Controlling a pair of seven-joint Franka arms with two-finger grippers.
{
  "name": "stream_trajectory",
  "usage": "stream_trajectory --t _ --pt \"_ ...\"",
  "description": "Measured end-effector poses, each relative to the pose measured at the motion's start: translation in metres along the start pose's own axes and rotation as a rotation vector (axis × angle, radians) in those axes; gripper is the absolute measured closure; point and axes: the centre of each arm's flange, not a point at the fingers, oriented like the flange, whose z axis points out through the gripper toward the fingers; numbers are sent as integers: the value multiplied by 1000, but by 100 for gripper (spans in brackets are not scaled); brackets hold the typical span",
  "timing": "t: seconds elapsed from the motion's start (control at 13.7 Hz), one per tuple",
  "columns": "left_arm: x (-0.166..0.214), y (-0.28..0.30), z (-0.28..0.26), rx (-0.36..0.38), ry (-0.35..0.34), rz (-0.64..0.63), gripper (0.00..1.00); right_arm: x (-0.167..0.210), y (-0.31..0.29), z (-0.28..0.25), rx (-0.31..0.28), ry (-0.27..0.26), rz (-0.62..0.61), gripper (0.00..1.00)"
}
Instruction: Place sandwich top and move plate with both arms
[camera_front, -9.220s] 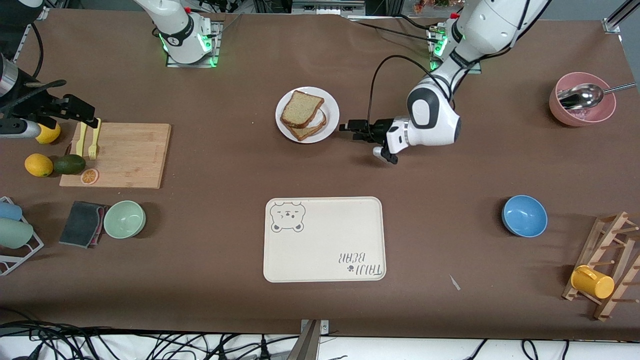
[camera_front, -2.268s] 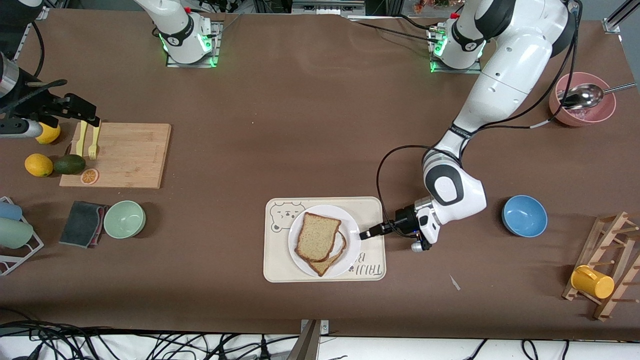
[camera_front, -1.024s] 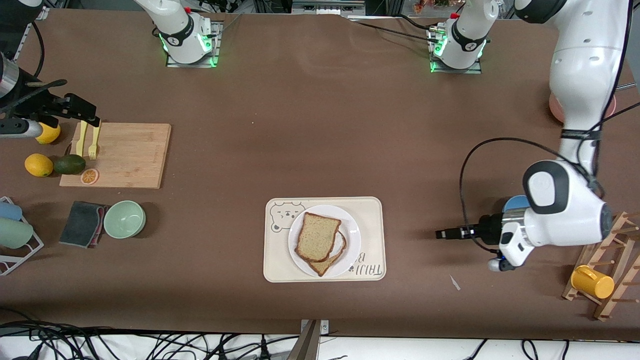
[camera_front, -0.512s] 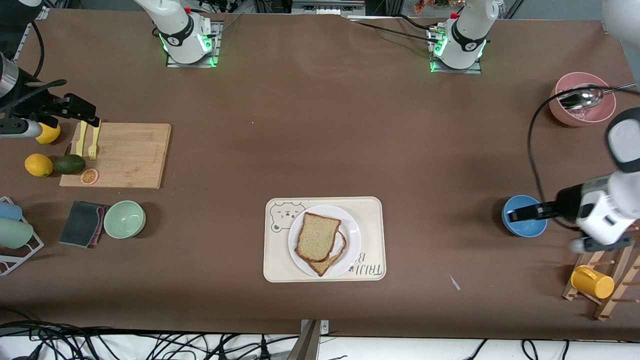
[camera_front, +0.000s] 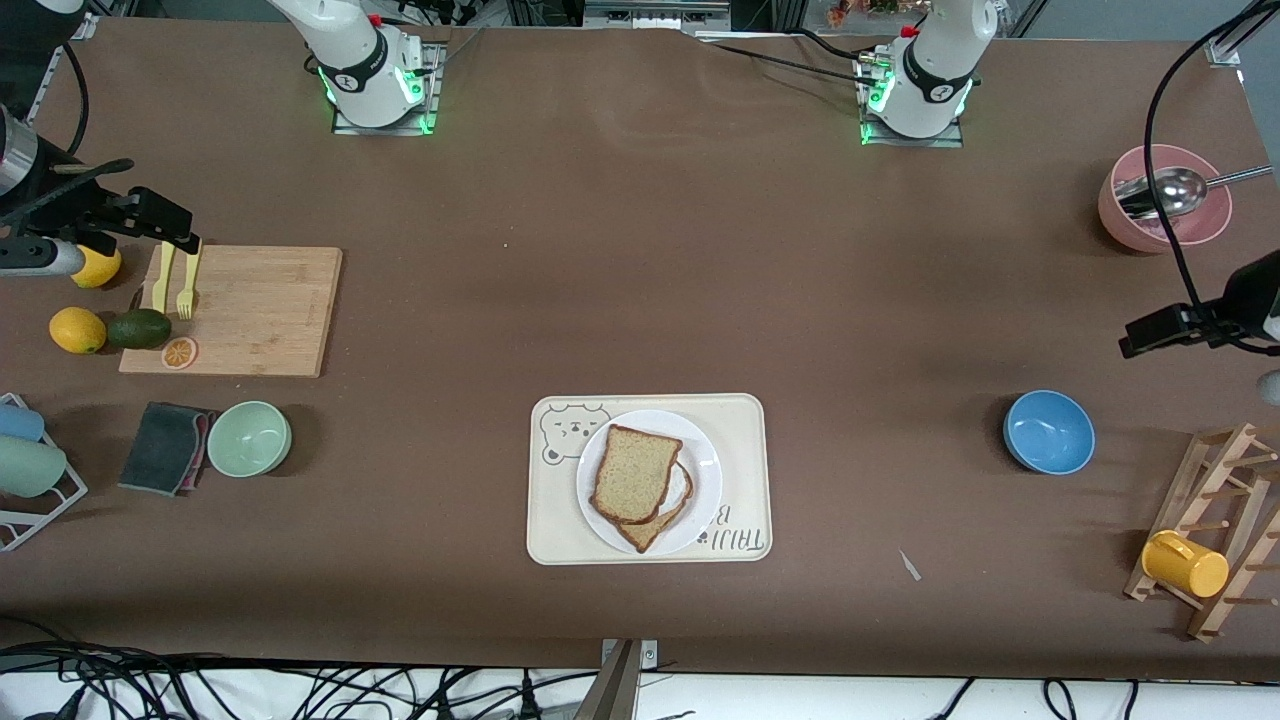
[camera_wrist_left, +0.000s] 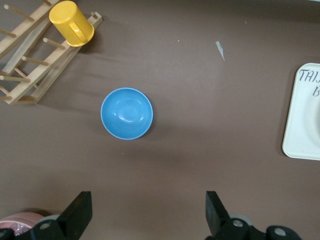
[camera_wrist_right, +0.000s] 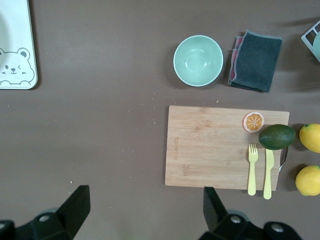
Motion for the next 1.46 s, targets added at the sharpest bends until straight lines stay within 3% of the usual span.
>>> stream_trajectory --t 0.37,0.73,1.1,1.46 --pt "-20 62 0 80 -31 58 0 0 0 0 0 0 0 0" --pt "-40 52 2 43 -60 77 0 0 -2 0 0 1 -3 0" --pt "-69 40 -4 34 -29 75 0 1 -4 -1 -1 6 -7 0" --pt "-70 37 -8 30 -10 72 0 2 -4 1 0 3 -10 0"
